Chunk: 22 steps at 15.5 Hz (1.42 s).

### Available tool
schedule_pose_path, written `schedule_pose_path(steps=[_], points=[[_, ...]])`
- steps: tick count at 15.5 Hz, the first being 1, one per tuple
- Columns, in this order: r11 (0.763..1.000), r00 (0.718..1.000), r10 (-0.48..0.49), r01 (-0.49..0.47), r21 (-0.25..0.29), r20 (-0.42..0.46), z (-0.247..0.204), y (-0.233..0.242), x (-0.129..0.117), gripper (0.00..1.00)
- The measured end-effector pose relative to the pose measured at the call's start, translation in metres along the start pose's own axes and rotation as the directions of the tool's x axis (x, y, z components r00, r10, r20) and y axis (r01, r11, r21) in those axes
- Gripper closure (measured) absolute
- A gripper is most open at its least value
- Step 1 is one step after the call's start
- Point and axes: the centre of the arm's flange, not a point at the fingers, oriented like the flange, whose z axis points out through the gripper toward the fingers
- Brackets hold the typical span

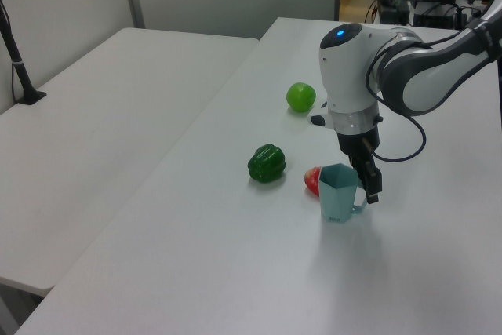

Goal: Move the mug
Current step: 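Close the gripper on the rim of the light-blue mug, then carry the held mug away from the apple toward the lime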

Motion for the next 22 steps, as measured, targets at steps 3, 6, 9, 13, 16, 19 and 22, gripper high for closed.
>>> schedule_pose_path(steps=[3,6,9,13,16,19,22], points=[[1.000,1.000,0.000,0.000,-0.002,0.000,0.000,0.000,0.000,0.63],[1.000,1.000,0.002,-0.002,-0.003,-0.003,-0.001,0.001,0.000,0.78],[1.000,1.000,0.004,-0.004,-0.003,-0.004,-0.002,0.002,0.000,0.78],[1.000,1.000,0.008,-0.008,-0.004,-0.012,-0.006,0.005,0.000,0.78],[1.000,0.999,0.010,-0.010,-0.008,-0.046,-0.025,0.006,-0.001,0.78],[1.000,0.996,0.025,-0.026,-0.012,-0.087,-0.065,0.015,-0.011,0.78],[0.998,0.992,0.066,-0.067,-0.007,-0.108,-0.109,0.039,-0.035,0.78]])
